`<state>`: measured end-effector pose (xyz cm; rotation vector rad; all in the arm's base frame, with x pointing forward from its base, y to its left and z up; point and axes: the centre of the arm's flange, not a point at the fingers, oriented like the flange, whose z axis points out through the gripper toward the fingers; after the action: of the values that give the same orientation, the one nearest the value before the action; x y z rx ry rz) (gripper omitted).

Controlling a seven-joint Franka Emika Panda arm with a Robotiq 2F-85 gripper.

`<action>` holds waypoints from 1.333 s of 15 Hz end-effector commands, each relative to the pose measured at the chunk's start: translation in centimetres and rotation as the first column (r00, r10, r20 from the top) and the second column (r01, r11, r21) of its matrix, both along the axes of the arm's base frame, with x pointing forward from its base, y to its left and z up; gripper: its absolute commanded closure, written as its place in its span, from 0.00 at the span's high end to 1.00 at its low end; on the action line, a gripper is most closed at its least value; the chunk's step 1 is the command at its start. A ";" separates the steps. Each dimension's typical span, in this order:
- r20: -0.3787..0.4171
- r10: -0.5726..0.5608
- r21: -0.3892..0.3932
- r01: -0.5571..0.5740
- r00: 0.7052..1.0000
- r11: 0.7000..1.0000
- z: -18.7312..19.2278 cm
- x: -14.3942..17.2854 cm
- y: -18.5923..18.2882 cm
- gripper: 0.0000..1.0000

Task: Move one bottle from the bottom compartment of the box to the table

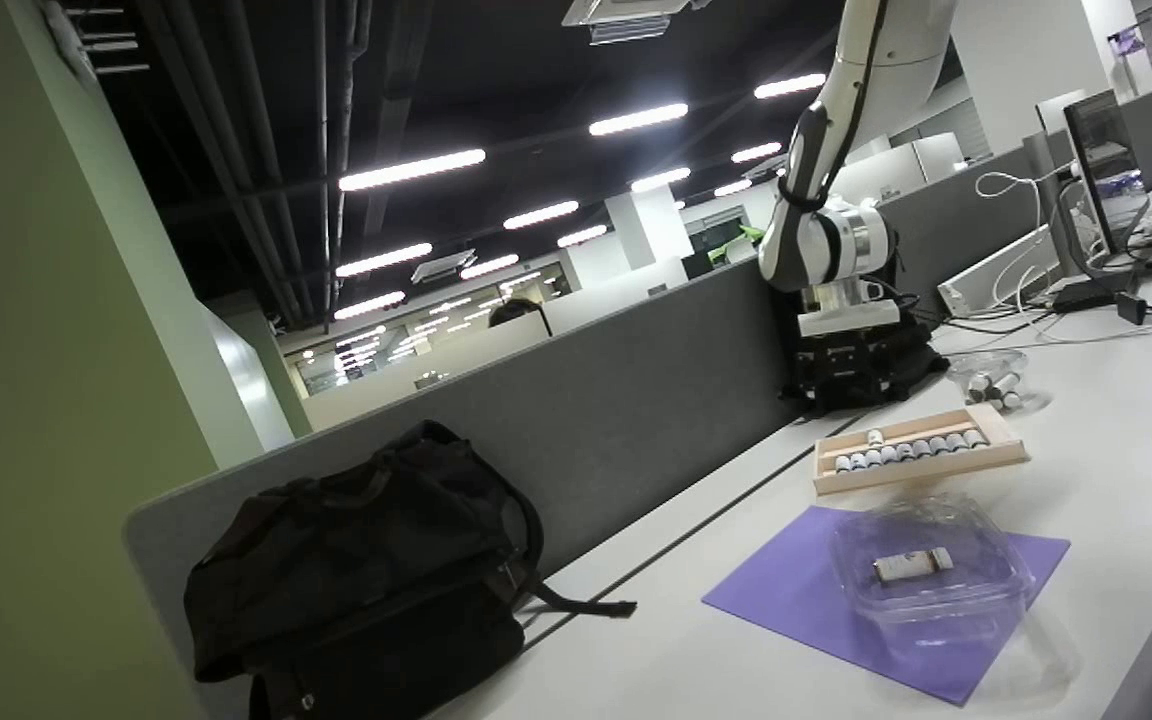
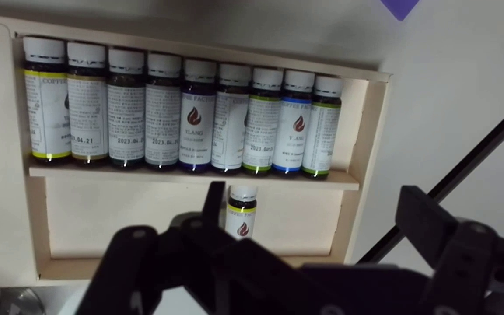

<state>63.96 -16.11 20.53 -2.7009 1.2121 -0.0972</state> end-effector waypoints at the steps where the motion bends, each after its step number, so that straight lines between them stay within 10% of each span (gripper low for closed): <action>1: -0.001 0.000 0.000 0.000 1.000 1.000 0.0 0.1 0.0 1.00; 20: -0.226 -0.121 -0.010 0.122 0.967 0.993 -9.3 7.5 3.1 1.00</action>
<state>68.96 -12.05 11.71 -2.7007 1.3559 0.1450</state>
